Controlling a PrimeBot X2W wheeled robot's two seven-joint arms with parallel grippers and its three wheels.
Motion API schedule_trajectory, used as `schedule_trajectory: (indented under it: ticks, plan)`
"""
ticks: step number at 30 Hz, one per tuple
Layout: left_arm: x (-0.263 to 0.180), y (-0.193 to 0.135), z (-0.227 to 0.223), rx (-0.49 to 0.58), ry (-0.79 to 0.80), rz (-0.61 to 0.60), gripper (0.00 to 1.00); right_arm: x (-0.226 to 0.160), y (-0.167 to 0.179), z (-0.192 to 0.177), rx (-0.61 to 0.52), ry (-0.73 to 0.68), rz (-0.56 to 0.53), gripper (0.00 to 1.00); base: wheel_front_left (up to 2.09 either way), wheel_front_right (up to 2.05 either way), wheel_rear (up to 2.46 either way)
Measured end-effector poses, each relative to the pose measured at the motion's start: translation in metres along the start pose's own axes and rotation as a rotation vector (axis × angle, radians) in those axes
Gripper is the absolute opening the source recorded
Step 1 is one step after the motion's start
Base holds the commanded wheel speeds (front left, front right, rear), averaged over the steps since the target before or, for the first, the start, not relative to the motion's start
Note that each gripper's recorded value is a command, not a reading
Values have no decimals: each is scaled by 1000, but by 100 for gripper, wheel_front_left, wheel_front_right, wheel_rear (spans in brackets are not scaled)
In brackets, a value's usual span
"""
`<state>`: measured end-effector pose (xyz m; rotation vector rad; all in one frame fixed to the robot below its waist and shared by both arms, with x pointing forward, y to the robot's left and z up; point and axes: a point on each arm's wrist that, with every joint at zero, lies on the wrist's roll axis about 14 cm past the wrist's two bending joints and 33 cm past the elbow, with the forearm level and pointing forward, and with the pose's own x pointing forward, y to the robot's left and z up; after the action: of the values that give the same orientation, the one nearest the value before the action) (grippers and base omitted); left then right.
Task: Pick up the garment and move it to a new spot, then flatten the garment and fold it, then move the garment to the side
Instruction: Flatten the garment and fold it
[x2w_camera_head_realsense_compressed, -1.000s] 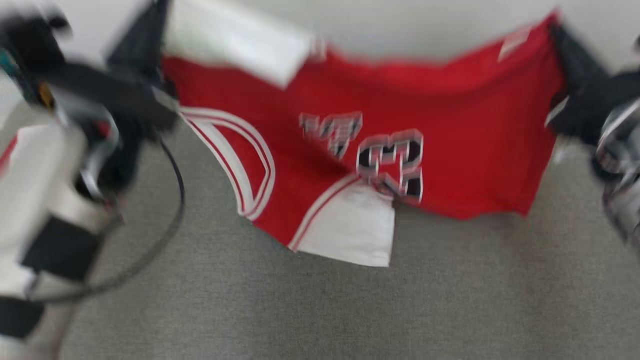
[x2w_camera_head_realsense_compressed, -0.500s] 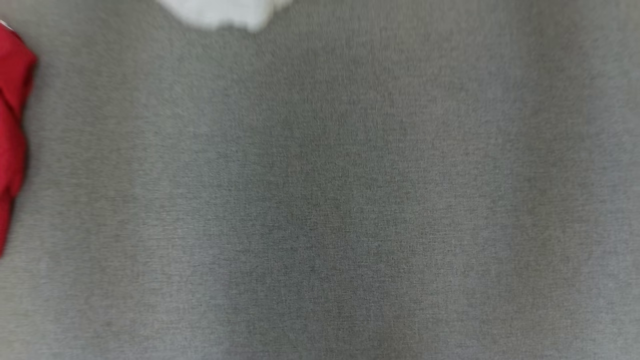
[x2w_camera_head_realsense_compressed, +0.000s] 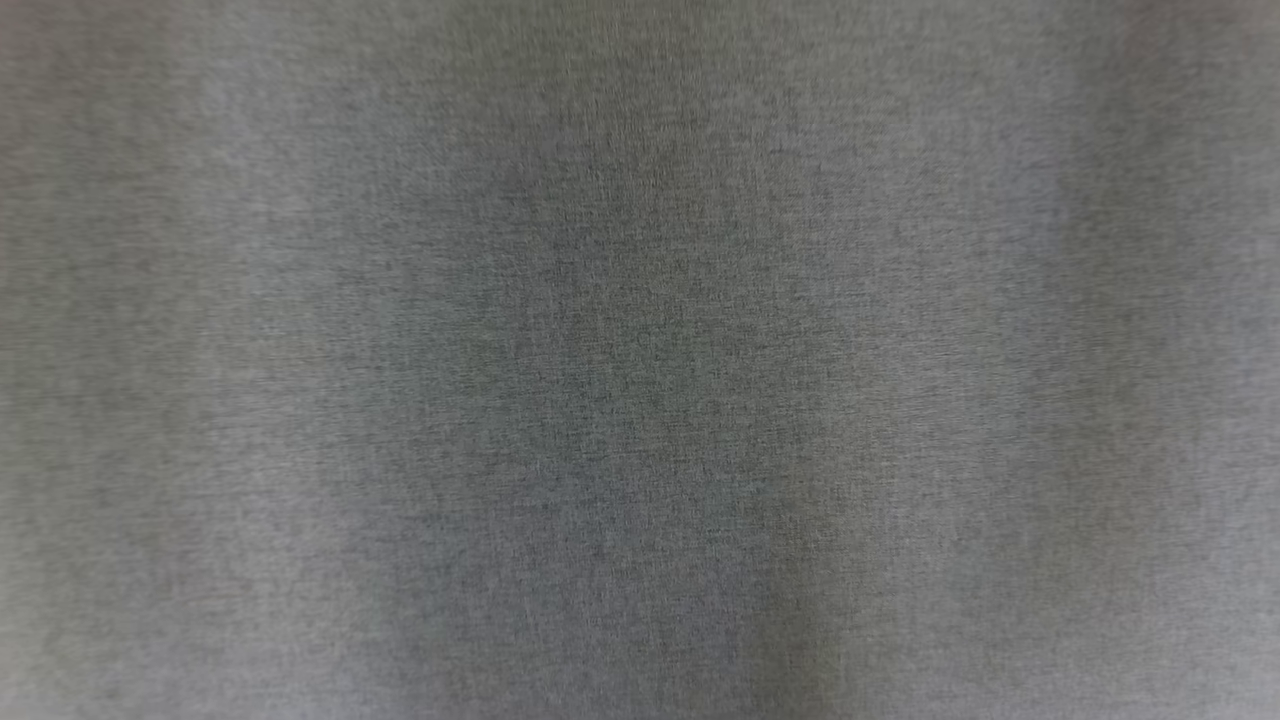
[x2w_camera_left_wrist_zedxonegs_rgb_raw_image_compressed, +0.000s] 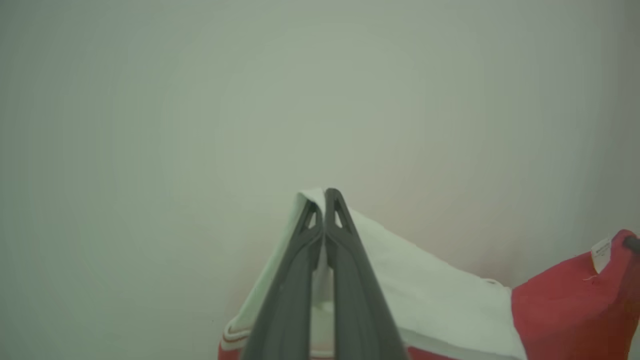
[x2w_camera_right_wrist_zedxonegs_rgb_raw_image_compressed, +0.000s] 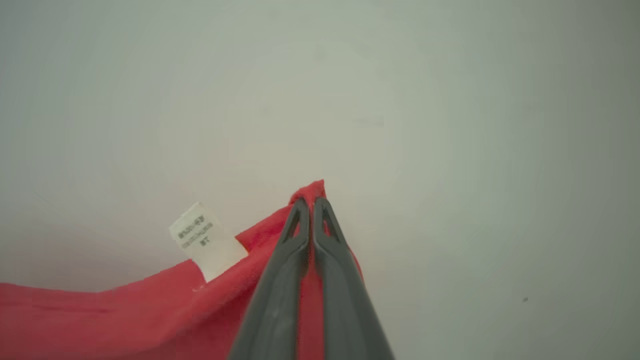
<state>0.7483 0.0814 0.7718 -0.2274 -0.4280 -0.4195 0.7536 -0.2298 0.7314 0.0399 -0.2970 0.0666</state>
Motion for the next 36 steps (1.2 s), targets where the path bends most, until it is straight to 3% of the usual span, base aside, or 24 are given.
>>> schedule_trajectory:
  ticks: [5,15,25,33,36]
  plan:
    - [-2,17,-43,-27,55,37,0,3,5,-44,-7,52,7,0,0,0,0]
    - [-30,21,-55,-122,11,38,0,-21,24,-84,18,99,76,0,0,0,0]
    - [-115,23,-93,-226,86,60,0,-108,17,-129,74,204,132,0,0,0,0]
    - [-213,-4,-95,-234,176,93,0,-197,27,-137,128,281,196,0,0,0,0]
    - [-255,-19,-97,-281,226,133,0,-235,21,-143,139,330,189,0,0,0,0]
